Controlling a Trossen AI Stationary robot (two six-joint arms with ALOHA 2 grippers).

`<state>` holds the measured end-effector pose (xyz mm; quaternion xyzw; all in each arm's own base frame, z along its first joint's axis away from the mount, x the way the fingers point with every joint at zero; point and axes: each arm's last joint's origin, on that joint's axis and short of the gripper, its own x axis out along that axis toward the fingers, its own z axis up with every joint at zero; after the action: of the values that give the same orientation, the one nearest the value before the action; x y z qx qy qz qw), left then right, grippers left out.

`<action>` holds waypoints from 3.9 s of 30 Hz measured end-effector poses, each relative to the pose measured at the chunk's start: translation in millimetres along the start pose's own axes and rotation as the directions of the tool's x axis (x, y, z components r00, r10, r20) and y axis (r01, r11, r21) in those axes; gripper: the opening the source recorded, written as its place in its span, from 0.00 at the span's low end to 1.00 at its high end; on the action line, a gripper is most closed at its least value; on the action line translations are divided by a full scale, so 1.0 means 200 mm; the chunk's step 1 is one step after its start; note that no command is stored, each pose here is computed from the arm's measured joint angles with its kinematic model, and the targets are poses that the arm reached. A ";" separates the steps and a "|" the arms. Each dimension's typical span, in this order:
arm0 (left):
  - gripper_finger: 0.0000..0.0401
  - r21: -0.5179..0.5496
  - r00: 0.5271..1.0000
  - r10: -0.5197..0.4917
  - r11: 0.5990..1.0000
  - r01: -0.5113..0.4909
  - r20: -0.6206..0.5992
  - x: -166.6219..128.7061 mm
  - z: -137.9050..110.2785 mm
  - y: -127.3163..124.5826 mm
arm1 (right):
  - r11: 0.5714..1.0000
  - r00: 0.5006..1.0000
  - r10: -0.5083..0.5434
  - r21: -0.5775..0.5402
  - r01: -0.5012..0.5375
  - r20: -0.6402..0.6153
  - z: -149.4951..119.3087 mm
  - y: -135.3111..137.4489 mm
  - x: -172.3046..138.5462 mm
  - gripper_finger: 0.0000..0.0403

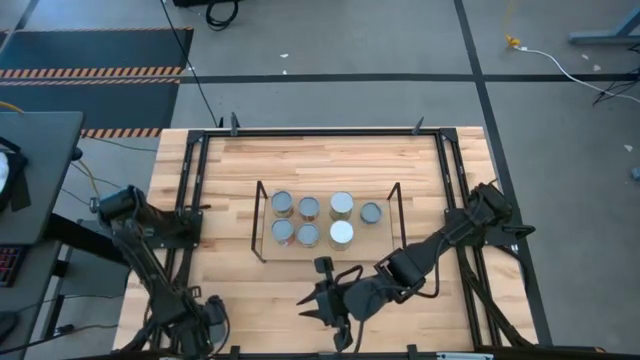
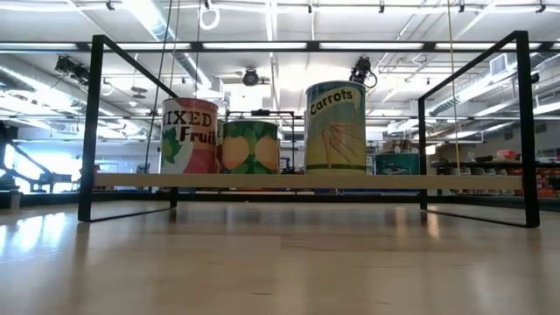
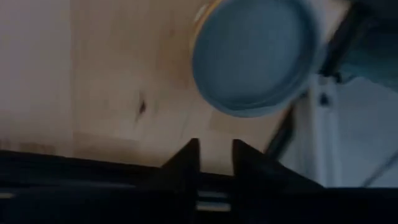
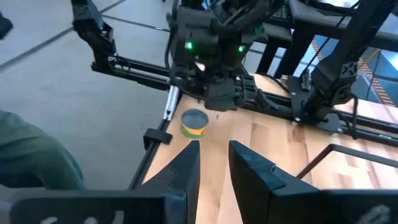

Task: Pick and place cans onto a shelf
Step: Put the yellow can on the shelf aligned with the blue tuna can

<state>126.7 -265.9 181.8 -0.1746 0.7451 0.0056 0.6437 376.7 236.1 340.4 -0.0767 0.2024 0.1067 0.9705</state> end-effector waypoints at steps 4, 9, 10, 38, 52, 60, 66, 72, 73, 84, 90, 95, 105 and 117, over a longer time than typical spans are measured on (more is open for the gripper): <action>0.09 0.003 0.997 0.038 0.999 -0.038 -0.072 0.10 0.00 -0.01 | 1.000 1.000 0.023 0.007 -0.023 0.001 0.00 0.05 -0.02 0.23; 0.02 0.061 0.996 -0.043 0.997 0.048 -0.080 0.19 0.03 -0.08 | 0.999 1.000 -0.030 -0.010 0.030 0.002 -0.01 0.11 -0.04 0.23; 0.03 0.072 0.997 -0.063 0.995 0.067 -0.052 0.20 0.05 -0.09 | 0.999 0.999 -0.033 -0.014 0.033 -0.002 -0.01 0.11 -0.05 0.23; 0.01 0.399 0.909 -0.195 0.916 0.035 0.368 0.09 0.71 0.02 | 0.995 0.967 -0.103 -0.041 0.096 -0.234 -0.48 0.11 0.09 0.33; 0.01 0.373 0.812 -0.237 0.927 0.026 0.533 -0.27 0.48 0.02 | 0.974 0.868 -0.075 0.149 0.168 -0.491 -0.53 0.12 -0.13 0.38; 0.01 0.392 0.618 -0.302 0.920 -0.012 0.726 -0.51 0.28 0.02 | 0.860 0.575 -0.150 0.181 0.477 -0.805 -0.66 0.18 -0.52 0.51; 0.01 0.403 0.487 -0.290 0.904 -0.145 0.824 -0.56 0.16 0.00 | 0.648 0.488 -0.190 0.265 0.714 -0.852 -0.92 0.28 -0.80 0.58; 0.01 0.345 0.396 -0.235 0.909 -0.234 0.888 -0.59 0.20 0.01 | 0.368 0.345 -0.202 0.255 0.894 -0.917 -1.16 0.16 -0.92 0.53; 0.01 0.342 0.389 -0.236 0.911 -0.230 0.890 -0.59 0.22 0.01 | 0.349 0.334 -0.209 0.249 0.904 -0.919 -1.19 0.13 -0.92 0.52; 0.01 0.352 0.379 -0.247 0.905 -0.238 0.892 -0.63 0.32 0.03 | 0.395 0.336 -0.119 0.266 0.879 -0.934 -1.43 0.01 -0.83 0.48; 0.01 0.381 0.402 -0.270 0.897 -0.226 0.875 -0.63 0.31 0.03 | 0.482 0.447 -0.012 0.386 0.786 -0.895 -1.33 0.09 -0.75 0.48; 0.01 0.380 0.408 -0.266 0.896 -0.230 0.873 -0.62 0.32 0.03 | 0.559 0.542 0.054 0.475 0.680 -0.839 -1.19 0.14 -0.72 0.48; 0.15 0.326 0.419 -0.231 0.930 -0.172 0.878 -0.63 0.35 0.06 | 0.831 0.707 0.132 0.466 0.302 -0.694 -0.85 0.27 -0.71 0.53; 0.47 0.282 0.425 -0.205 0.951 -0.127 0.881 -0.63 0.39 0.09 | 0.898 0.629 0.114 0.350 0.265 -0.769 -0.90 0.24 -0.68 0.92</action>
<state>209.7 -199.0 286.7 -0.0597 0.2704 -0.0325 0.9603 175.9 223.0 228.1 0.0932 0.6132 -0.0262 0.7840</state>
